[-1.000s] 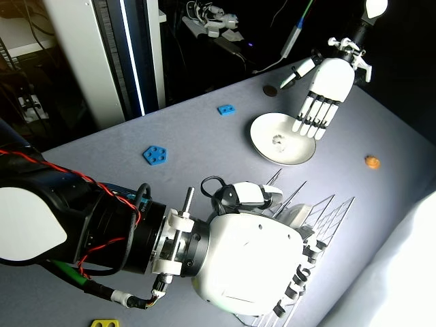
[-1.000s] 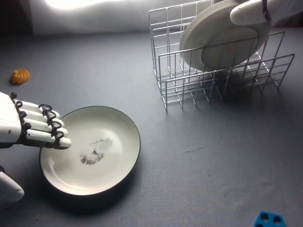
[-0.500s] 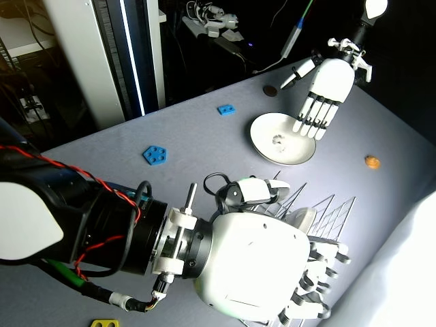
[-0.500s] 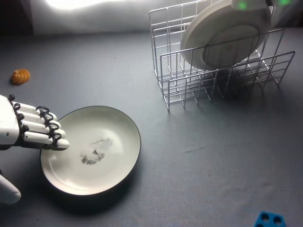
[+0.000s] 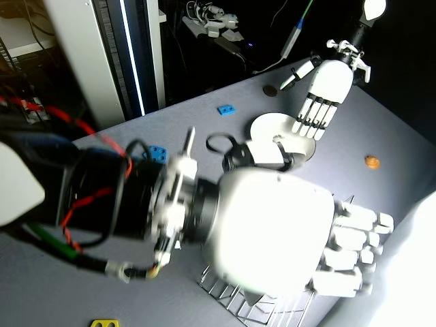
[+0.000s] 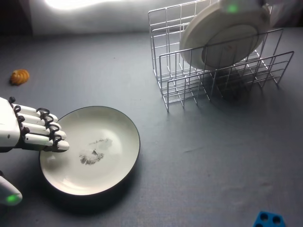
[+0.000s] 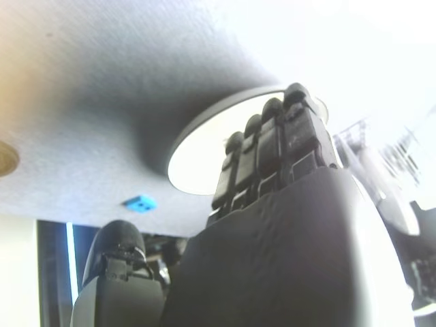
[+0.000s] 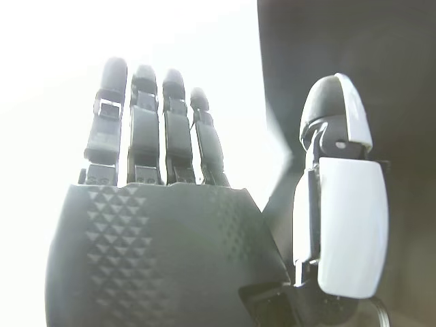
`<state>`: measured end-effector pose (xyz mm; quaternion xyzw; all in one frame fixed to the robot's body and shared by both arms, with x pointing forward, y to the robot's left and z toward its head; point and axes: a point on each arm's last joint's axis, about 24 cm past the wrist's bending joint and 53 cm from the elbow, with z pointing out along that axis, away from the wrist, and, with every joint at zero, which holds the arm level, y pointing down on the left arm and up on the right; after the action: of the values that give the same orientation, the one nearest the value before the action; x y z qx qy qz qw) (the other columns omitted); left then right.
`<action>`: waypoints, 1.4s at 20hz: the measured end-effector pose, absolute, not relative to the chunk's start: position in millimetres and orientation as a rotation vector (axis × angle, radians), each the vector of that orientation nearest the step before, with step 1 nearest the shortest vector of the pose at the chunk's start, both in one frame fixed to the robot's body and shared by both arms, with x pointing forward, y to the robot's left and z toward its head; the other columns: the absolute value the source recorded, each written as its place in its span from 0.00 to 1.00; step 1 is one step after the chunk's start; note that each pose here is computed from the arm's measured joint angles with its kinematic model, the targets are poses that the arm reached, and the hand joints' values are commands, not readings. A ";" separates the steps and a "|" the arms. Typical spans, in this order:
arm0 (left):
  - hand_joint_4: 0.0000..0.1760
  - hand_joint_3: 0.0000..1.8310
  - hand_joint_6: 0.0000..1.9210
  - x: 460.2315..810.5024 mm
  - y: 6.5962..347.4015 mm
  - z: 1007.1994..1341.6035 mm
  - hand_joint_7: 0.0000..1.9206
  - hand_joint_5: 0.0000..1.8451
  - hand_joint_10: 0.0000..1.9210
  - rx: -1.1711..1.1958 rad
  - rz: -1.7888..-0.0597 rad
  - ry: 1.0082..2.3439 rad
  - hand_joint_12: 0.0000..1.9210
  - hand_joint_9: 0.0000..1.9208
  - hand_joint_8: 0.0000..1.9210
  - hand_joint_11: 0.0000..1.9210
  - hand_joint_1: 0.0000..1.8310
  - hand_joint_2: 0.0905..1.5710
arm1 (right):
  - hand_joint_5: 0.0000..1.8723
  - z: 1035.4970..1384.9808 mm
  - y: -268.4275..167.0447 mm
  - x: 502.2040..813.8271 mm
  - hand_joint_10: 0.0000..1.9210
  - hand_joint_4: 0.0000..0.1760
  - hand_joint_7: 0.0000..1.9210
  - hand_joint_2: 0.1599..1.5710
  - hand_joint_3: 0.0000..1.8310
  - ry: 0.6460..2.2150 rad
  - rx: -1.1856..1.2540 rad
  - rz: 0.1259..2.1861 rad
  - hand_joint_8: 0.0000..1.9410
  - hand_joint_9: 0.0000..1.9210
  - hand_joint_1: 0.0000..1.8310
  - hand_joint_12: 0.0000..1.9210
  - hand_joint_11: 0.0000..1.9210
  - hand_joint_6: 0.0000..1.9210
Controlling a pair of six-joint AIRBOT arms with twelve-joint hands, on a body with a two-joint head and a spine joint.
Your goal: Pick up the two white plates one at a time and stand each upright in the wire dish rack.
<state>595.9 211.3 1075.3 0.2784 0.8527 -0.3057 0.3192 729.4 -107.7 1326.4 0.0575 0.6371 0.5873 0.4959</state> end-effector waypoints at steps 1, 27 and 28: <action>0.00 0.00 0.00 595.3 211.7 1074.5 0.01 0.02 0.00 0.730 -0.805 2.246 0.00 0.00 0.00 0.00 0.00 0.67 | 0.08 1331.8 -95.5 721.3 0.00 0.00 0.10 0.59 0.00 1.529 0.072 1.406 0.00 0.09 0.36 0.27 0.00 0.00; 0.00 0.00 0.00 579.4 231.0 1034.2 0.00 0.01 0.00 0.648 -0.771 2.391 0.00 0.00 0.00 0.00 0.00 0.67 | 0.07 1191.8 130.2 596.1 0.00 0.00 0.03 0.63 0.00 1.456 -0.728 0.966 0.00 0.02 0.67 0.20 0.00 0.00; 0.00 0.00 0.00 579.4 231.0 1034.2 0.00 0.00 0.00 0.648 -0.771 2.391 0.00 0.00 0.00 0.00 0.00 0.68 | 0.07 1187.9 135.2 596.3 0.00 0.00 0.04 0.64 0.00 1.463 -0.726 0.974 0.00 0.02 0.67 0.21 0.00 0.01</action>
<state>579.4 231.0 1034.2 0.2404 0.8873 -0.2861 0.2704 596.3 135.2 1187.9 -0.3106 0.6262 0.4168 0.5811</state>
